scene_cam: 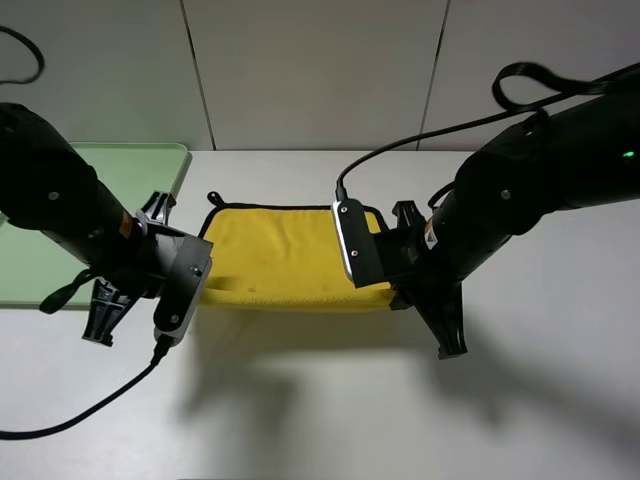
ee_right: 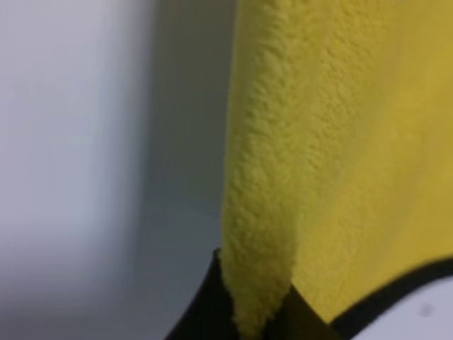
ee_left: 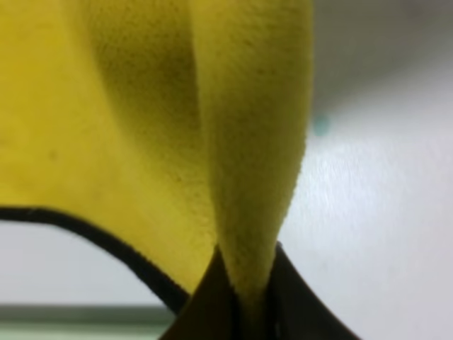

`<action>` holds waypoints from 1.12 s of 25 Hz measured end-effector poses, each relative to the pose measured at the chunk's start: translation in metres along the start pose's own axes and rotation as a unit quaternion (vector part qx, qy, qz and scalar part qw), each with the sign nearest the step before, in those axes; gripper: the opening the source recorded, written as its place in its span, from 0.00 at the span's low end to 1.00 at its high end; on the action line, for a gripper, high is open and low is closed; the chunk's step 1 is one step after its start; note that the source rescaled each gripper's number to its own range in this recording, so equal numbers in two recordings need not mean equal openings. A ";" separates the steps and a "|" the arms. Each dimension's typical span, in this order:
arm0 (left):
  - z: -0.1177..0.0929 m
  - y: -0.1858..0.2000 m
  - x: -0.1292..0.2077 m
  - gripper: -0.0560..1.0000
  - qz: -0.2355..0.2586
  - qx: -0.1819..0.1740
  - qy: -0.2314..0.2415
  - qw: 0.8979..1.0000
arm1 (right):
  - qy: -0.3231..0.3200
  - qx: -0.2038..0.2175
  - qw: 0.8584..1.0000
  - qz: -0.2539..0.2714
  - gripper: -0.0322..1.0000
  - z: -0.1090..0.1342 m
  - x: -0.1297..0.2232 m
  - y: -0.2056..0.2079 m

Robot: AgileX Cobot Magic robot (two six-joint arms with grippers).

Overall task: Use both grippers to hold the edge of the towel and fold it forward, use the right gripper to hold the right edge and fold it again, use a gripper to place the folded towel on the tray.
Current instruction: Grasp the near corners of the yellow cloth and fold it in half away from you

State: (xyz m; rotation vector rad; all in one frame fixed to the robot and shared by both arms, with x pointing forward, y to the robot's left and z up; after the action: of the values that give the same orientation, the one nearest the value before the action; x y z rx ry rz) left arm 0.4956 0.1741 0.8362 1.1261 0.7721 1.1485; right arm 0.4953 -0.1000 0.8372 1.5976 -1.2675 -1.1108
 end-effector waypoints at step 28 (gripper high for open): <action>-0.002 0.062 0.015 0.05 0.000 -0.045 0.090 0.995 | -0.023 0.053 0.998 -0.037 0.03 -0.013 -0.006 0.058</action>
State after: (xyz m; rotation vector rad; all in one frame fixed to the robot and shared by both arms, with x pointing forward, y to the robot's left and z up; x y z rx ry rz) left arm 0.4796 0.1896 0.8962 0.9563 0.8508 1.2842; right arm 0.4901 -0.1037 0.8968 1.7190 -1.3246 -1.1493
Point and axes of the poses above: a point on each arm's last joint axis where the gripper is mounted, y pointing back along that axis away from the gripper, z along the wrist's bending axis when the last joint is at zero, x = y × z, the point moved 10 cm from there along -y, pointing out along that axis toward the gripper, and after that the axes turned 3 degrees about -y, right-handed, at the moved point
